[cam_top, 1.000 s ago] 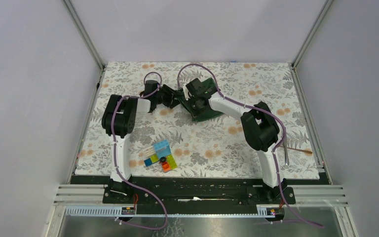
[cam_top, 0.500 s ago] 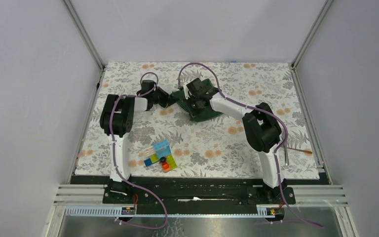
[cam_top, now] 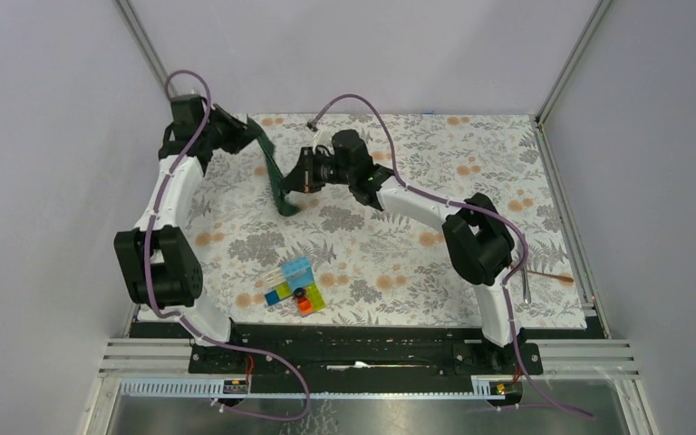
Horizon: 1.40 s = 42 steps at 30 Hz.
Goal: Fold the napkin into a case and place the utensils inside
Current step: Turn over the upper triangle folded napkin at the center of the board.
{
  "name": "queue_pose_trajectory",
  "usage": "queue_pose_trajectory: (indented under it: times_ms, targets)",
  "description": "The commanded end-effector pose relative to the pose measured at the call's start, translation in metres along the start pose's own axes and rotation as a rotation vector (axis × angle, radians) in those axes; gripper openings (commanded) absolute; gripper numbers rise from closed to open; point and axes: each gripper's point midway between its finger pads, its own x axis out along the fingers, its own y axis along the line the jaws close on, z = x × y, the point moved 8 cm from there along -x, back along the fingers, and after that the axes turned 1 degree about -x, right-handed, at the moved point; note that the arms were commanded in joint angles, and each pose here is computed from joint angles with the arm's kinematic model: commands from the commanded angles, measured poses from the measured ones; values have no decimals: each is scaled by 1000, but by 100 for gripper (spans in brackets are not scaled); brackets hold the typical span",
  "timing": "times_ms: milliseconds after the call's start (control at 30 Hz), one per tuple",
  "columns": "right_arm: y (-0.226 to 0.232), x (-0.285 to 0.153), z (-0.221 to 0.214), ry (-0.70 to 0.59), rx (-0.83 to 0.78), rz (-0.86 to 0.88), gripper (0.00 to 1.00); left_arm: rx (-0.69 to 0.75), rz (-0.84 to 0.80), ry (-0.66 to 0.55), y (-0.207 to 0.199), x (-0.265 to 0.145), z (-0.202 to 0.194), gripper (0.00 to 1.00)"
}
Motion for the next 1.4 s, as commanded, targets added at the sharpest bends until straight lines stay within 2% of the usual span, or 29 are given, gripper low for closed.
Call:
queue_pose_trajectory:
  times_ms: [0,67,167,300,433,567,833,967,1100,1200,1267,1367]
  targets:
    - [55,-10,28,-74,196,381,0,213,17,-181,-50,-21,21,0]
    - [46,-11,23,-84,289,443,0,253,30,-178,-56,-5,13,0]
    - [15,-13,7,-109,398,496,0,305,43,-116,-54,42,-8,0]
    - [-40,-22,-26,-112,493,431,0,359,61,-1,-42,112,-49,0]
    - [-84,-45,-52,-104,519,315,0,416,53,43,-34,161,-87,0]
    - [-110,-74,-75,-97,552,214,0,457,39,112,-34,193,-127,0]
    - [-132,-118,-106,-87,603,75,0,511,22,205,-33,223,-187,0]
    - [-137,-127,-113,-83,605,22,0,537,-8,218,-40,229,-204,10]
    - [-142,-140,-117,-108,626,-28,1,589,-39,230,-54,228,-217,37]
    - [-147,-155,-121,-115,642,-104,18,620,-39,257,-70,217,-219,63]
    - [-149,-167,-124,-94,643,-154,28,625,-50,291,-88,197,-214,71]
    - [-144,-183,-128,-36,614,-233,44,650,-65,372,-102,156,-211,77]
